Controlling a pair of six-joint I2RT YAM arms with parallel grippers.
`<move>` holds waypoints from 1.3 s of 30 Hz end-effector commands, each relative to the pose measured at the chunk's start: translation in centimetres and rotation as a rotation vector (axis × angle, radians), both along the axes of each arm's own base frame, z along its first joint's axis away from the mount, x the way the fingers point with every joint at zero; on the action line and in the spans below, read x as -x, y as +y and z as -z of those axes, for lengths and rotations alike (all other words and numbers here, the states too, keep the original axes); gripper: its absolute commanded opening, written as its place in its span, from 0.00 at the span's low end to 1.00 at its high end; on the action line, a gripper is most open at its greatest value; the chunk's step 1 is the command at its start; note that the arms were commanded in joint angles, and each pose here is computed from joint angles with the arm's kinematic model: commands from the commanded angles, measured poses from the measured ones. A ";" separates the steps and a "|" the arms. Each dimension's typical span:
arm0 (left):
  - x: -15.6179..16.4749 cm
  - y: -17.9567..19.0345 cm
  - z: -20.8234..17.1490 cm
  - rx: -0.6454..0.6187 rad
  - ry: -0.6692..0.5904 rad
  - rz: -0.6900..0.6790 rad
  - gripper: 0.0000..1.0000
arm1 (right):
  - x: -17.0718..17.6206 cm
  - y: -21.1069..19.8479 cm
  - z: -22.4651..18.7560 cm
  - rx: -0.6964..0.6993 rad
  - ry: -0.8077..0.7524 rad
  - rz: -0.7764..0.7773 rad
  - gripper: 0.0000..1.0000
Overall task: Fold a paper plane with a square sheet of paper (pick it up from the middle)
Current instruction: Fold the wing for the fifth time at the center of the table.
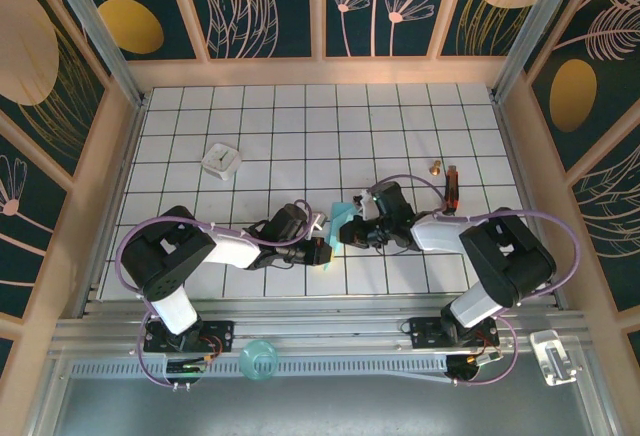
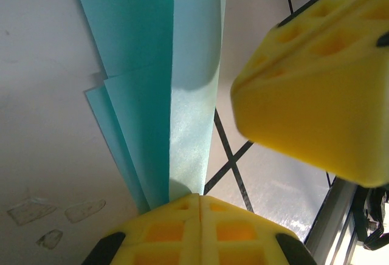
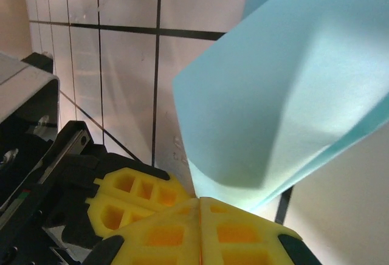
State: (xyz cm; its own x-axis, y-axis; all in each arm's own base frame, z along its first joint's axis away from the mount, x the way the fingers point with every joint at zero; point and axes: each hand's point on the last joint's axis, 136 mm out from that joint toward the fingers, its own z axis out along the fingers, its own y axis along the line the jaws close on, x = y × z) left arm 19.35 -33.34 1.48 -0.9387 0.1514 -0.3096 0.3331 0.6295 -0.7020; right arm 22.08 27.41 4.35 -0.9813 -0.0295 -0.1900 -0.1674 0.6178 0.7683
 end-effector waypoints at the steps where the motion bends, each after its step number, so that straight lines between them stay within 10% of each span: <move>1: 3.1 3.9 4.9 -0.189 0.157 0.002 0.00 | 0.3 1.0 0.0 -0.040 0.012 -0.010 0.07; 39: 5.5 8.1 8.7 -0.410 0.189 0.082 0.00 | -7.4 -4.8 5.4 0.151 0.049 0.149 0.04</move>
State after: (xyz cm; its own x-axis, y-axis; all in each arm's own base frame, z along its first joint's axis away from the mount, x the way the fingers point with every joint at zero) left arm 19.02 -33.15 0.81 -0.9138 0.2485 -0.3214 0.4042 0.6351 -0.6582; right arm 27.25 25.82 1.65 -0.9926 0.0175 -0.1205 -0.0817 0.6374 0.7662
